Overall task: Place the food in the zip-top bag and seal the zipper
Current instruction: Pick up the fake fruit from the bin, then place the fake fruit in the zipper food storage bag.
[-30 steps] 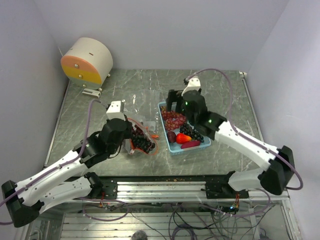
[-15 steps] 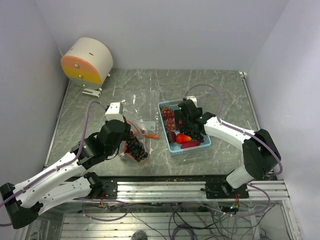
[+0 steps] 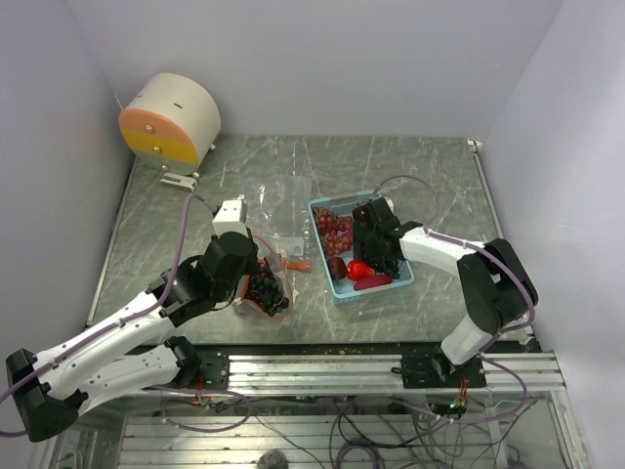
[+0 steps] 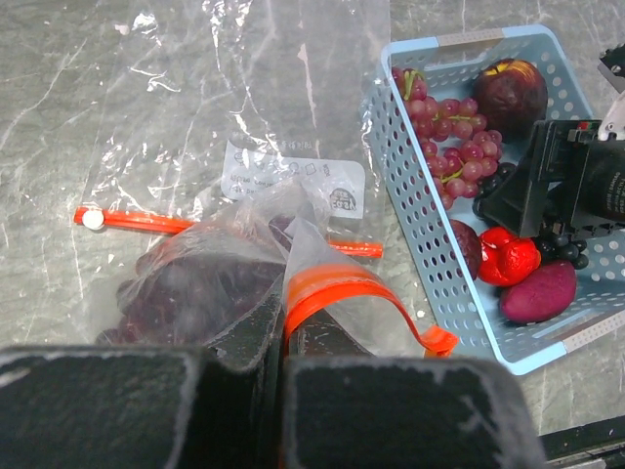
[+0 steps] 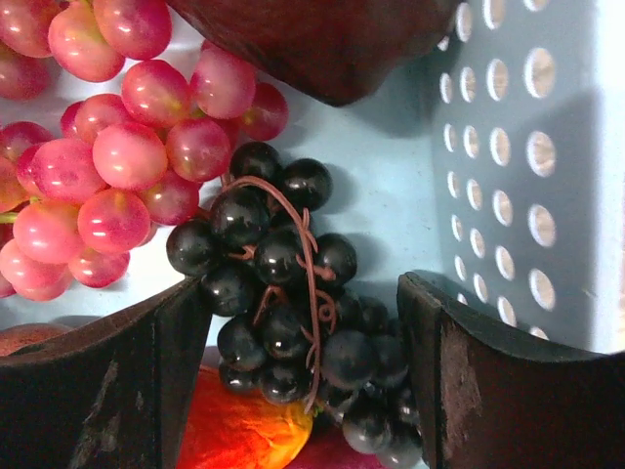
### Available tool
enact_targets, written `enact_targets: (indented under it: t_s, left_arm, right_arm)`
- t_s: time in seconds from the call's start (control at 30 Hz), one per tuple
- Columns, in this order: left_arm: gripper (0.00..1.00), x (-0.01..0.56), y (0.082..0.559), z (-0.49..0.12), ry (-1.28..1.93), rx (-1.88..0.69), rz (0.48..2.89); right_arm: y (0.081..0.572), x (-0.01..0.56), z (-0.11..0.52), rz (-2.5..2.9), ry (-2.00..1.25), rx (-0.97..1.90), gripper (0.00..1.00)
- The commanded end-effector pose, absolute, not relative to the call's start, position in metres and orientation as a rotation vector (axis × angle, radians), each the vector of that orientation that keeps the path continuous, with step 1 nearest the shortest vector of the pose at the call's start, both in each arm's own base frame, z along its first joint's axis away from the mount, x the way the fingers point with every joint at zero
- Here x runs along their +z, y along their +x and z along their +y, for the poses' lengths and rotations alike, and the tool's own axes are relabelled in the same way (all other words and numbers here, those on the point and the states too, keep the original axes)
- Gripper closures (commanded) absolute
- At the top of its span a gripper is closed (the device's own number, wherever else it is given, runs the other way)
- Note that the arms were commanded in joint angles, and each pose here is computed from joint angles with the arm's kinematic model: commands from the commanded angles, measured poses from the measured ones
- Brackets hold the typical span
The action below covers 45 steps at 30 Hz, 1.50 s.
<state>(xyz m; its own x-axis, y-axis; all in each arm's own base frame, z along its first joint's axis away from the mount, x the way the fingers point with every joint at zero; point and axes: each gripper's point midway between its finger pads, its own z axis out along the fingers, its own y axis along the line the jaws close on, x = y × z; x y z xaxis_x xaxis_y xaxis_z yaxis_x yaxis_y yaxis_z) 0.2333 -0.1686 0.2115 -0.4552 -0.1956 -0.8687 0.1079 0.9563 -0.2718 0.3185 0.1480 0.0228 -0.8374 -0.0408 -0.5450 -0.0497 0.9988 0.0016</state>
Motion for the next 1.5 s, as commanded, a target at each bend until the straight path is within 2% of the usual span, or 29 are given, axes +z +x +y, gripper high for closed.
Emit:
enact_targets:
  t_s: [0.0, 0.03, 0.1, 0.2, 0.27, 0.37, 0.57, 0.7, 1.13, 1.27, 1.47]
  left_arm:
    - [0.93, 0.220, 0.236, -0.172, -0.080, -0.373, 1.993]
    - [0.93, 0.221, 0.235, -0.171, -0.082, -0.375, 1.992]
    - [0.93, 0.222, 0.234, -0.170, -0.086, -0.379, 1.988]
    - [0.93, 0.224, 0.234, -0.167, -0.095, -0.376, 1.982]
    - [0.93, 0.224, 0.233, -0.166, -0.100, -0.373, 1.980]
    - [0.93, 0.223, 0.233, -0.165, -0.105, -0.369, 1.982]
    - [0.93, 0.220, 0.237, -0.175, -0.087, -0.388, 1.990]
    - [0.93, 0.222, 0.242, -0.182, -0.071, -0.386, 1.985]
    - [0.93, 0.239, 0.259, -0.220, -0.037, -0.466, 1.977]
    - [0.93, 0.245, 0.260, -0.224, -0.039, -0.484, 1.977]
    - [0.93, 0.258, 0.256, -0.219, -0.062, -0.516, 1.945]
  right_arm:
    - [0.309, -0.004, 0.148, 2.623, -0.094, 0.047, 0.27]
    - [0.309, -0.006, 0.148, 2.628, -0.096, 0.048, 0.32]
    - [0.309, -0.005, 0.149, 2.627, -0.100, 0.054, 0.53]
    - [0.315, 0.011, 0.151, 2.586, -0.099, 0.076, 0.78]
    - [0.321, 0.032, 0.151, 2.530, -0.096, 0.090, 0.87]
    - [0.326, 0.072, 0.156, 2.431, -0.106, 0.152, 0.97]
    - [0.314, 0.161, 0.189, 2.187, -0.229, 0.478, 1.00]
    - [0.286, 0.213, 0.222, 2.024, -0.368, 0.742, 1.00]
    - [0.191, 0.341, 0.295, 1.417, -0.602, 1.285, 1.00]
    - [0.173, 0.347, 0.311, 1.300, -0.559, 1.411, 1.00]
    - [0.183, 0.292, 0.332, 1.378, -0.414, 1.354, 1.00]
